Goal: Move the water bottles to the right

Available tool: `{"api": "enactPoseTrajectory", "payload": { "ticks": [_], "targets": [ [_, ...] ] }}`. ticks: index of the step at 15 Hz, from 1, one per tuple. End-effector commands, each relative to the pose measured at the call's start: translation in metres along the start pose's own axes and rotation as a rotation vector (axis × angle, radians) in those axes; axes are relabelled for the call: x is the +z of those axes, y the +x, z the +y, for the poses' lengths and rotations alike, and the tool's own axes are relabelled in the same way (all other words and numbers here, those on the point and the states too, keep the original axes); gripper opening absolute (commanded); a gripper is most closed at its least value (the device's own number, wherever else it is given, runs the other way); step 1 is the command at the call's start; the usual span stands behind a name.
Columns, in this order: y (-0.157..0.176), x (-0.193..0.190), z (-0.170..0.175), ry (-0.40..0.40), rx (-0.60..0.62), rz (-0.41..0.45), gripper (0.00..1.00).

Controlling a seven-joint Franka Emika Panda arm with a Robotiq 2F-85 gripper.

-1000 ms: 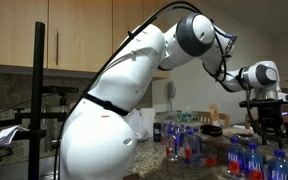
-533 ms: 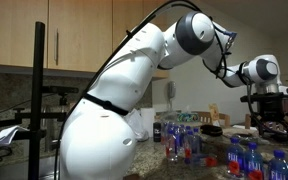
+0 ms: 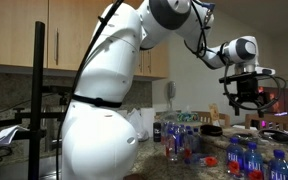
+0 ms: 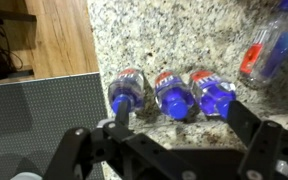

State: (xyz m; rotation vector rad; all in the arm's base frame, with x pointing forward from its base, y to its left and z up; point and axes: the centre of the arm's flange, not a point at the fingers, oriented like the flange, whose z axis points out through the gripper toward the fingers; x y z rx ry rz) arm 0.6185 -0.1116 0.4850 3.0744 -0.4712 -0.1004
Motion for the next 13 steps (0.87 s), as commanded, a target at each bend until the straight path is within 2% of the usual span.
{"api": "enactPoseTrajectory", "payload": {
  "ticks": [1,4,7,8,10,13],
  "targets": [
    [-0.077,0.001,-0.053,0.054,0.023,0.001,1.0],
    [-0.118,0.007,-0.105,0.111,0.034,0.017,1.0],
    [-0.153,0.014,-0.136,0.169,0.056,0.017,1.0],
    [-0.119,0.007,-0.135,0.125,0.022,-0.003,1.0],
    [-0.136,0.011,-0.144,0.137,0.025,-0.002,1.0],
    [-0.139,0.01,-0.139,0.141,0.033,0.001,1.0]
  ]
}}
